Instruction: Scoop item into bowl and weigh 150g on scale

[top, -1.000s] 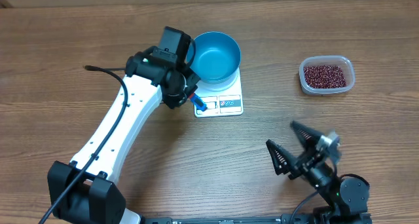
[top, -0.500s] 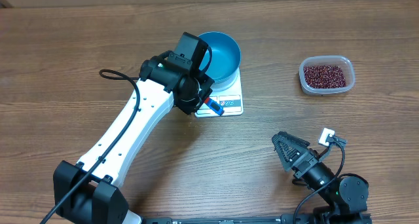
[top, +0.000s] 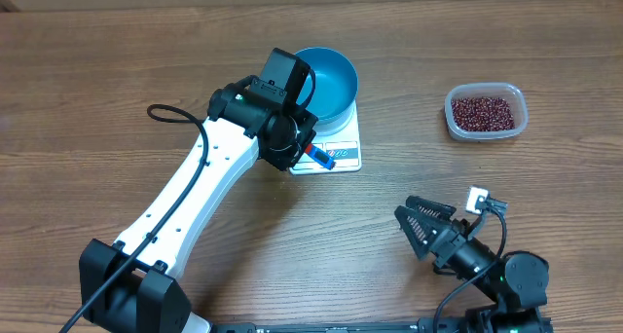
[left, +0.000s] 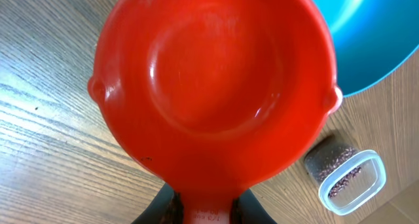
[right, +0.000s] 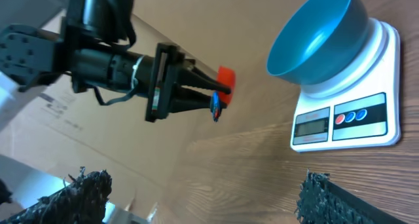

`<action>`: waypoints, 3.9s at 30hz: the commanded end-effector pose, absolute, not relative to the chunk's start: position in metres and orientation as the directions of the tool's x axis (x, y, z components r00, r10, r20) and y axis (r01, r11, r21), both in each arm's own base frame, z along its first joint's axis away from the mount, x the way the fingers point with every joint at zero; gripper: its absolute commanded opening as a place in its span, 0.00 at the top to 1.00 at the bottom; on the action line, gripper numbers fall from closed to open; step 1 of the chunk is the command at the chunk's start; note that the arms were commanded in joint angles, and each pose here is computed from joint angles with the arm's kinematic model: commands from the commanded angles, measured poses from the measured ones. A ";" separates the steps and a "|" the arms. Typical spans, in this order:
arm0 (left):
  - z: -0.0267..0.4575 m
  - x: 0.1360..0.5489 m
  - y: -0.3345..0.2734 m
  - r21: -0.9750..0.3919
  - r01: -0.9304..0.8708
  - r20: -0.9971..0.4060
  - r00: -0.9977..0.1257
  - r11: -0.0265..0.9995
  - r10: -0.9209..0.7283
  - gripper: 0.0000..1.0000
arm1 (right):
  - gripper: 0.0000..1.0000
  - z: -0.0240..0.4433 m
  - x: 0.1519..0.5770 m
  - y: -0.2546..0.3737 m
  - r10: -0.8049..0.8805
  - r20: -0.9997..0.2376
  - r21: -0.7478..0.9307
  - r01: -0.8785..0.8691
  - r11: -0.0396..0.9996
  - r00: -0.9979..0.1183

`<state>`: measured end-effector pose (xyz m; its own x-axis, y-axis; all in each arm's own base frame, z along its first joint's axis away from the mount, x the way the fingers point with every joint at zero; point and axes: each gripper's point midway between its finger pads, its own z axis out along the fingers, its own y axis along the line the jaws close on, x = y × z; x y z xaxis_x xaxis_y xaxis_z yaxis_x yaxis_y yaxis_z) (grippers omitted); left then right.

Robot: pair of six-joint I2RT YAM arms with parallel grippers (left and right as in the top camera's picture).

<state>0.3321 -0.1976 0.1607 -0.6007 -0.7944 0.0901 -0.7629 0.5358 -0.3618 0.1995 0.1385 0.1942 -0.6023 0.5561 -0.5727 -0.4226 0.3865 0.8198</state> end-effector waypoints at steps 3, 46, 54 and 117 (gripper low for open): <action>0.169 0.332 -0.202 -0.384 -0.760 0.096 -0.597 0.524 -0.796 0.96 | 0.07 0.218 0.212 0.146 0.453 -0.684 0.728 -0.497 0.472 -0.571; 0.171 0.331 -0.208 -0.390 -0.776 0.139 -0.581 0.495 -0.802 0.96 | 0.96 0.183 0.320 0.284 0.207 -0.675 0.688 -0.502 0.525 -0.708; 0.176 0.339 -0.210 -0.441 -0.595 0.016 -0.754 0.672 -0.657 0.22 | 0.96 0.179 0.314 0.273 0.192 -0.646 0.692 -0.461 0.556 -0.738; 0.033 0.366 -0.248 0.097 0.285 -0.351 -0.887 0.954 0.300 0.96 | 0.96 0.194 0.261 0.032 0.359 -0.734 0.336 0.150 0.930 -0.576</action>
<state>0.3652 -0.2484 0.0442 -0.8928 0.2698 -0.3608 0.2645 0.9622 0.0652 0.2588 0.0355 0.1881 -0.5919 0.3605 -0.7209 0.1457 0.9275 0.3441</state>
